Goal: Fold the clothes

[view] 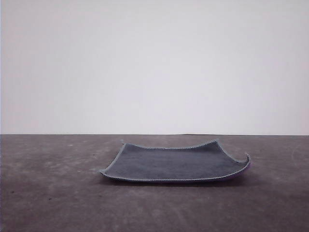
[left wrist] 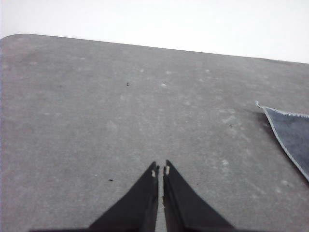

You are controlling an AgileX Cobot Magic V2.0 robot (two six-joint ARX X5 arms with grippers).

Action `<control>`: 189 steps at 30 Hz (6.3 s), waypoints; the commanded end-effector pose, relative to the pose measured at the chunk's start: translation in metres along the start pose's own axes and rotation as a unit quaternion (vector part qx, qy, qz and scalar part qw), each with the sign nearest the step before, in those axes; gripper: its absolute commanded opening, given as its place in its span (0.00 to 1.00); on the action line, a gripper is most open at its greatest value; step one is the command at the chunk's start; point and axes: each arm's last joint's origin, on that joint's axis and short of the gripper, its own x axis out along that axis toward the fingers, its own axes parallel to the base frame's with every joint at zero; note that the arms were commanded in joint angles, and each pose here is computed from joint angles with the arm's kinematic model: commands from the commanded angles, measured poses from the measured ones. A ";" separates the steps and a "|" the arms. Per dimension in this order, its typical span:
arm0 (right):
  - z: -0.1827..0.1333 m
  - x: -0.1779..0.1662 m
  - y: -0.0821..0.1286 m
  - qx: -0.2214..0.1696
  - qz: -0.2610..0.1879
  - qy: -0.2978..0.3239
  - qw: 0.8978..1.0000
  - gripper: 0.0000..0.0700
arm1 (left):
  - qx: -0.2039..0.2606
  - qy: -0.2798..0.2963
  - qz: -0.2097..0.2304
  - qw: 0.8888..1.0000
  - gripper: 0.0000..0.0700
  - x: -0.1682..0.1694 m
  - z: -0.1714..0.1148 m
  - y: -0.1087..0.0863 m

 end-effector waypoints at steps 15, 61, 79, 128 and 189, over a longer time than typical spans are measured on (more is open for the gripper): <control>0.118 0.019 0.013 0.066 0.034 0.070 0.995 0.01 | -0.053 0.043 -0.017 0.998 0.00 -0.008 0.112 -0.015; 0.128 0.168 0.009 0.013 0.146 0.305 0.941 0.65 | -0.059 0.285 -0.263 0.920 0.51 0.174 0.143 -0.060; 0.077 0.256 0.008 0.070 0.201 0.332 0.919 0.66 | -0.081 0.338 -0.285 0.893 0.53 0.296 0.087 -0.088; 0.013 0.327 0.026 0.097 0.224 0.404 0.881 0.54 | -0.096 0.383 -0.310 0.865 0.50 0.353 0.021 -0.127; 0.087 0.275 0.035 0.072 0.301 0.501 0.808 0.00 | -0.042 0.505 -0.354 0.786 0.00 0.290 0.074 -0.149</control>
